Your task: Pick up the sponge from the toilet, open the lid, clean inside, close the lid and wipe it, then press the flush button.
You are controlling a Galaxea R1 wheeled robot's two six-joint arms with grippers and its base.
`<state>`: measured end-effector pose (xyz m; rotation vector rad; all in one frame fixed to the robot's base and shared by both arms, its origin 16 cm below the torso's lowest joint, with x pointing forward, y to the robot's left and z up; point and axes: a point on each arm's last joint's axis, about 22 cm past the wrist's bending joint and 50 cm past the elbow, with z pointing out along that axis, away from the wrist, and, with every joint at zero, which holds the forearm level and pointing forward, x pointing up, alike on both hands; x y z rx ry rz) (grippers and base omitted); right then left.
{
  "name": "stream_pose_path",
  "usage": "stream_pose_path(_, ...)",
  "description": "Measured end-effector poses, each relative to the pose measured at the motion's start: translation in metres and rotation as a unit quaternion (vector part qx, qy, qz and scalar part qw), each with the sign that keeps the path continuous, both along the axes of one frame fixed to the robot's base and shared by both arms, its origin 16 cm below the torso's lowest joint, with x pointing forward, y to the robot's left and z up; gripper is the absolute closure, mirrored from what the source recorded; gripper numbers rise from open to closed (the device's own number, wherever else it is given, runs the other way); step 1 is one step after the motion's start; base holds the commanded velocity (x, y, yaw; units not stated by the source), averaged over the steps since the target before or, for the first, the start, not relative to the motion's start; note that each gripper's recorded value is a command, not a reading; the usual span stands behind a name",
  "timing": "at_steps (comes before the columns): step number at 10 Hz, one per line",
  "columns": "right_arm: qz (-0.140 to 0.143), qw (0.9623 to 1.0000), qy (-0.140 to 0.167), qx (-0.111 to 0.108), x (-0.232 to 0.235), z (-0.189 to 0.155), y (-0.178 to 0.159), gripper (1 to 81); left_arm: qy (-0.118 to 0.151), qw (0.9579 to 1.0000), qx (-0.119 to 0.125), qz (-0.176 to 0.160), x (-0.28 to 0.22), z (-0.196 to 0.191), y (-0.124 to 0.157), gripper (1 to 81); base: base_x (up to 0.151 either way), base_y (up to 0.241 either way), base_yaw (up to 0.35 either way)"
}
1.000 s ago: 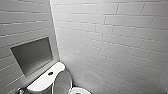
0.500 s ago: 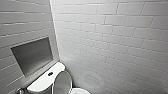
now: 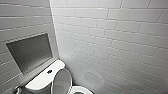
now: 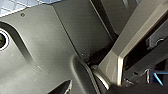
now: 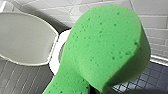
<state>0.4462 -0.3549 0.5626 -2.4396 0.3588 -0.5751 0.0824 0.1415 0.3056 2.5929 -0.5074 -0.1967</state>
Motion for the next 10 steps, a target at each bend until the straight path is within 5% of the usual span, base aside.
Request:
stream_pose_path(2, 0.009, 0.9997, 0.021, -0.011, 0.021, -0.022, 0.001, 81.1, -0.001, 0.9997, 0.005, 0.026, -0.006, -0.002, 0.002, 1.0, 0.0, 0.0, 0.0)
stream_pose_path(5, 0.067, 0.9975, 0.016, 0.016, 0.079, -0.032, 0.084, 81.1, 0.003, 0.9968, 0.012, 0.079, -0.026, 0.001, 0.003, 1.0, 0.0, 0.0, 0.0)
stream_pose_path(7, 0.093, 0.9956, 0.008, 0.013, 0.114, -0.03, 0.106, 81.1, 0.007, 0.9937, 0.017, 0.11, -0.039, 0.003, 0.003, 1.0, 0.0, 0.0, 0.0)
stream_pose_path(10, 0.119, 0.9923, 0.026, 0.024, 0.141, -0.057, 0.144, 81.1, 0.047, 0.9894, 0.025, 0.135, -0.081, 0.013, 0.001, 1.0, 0.0, 0.0, 0.0)
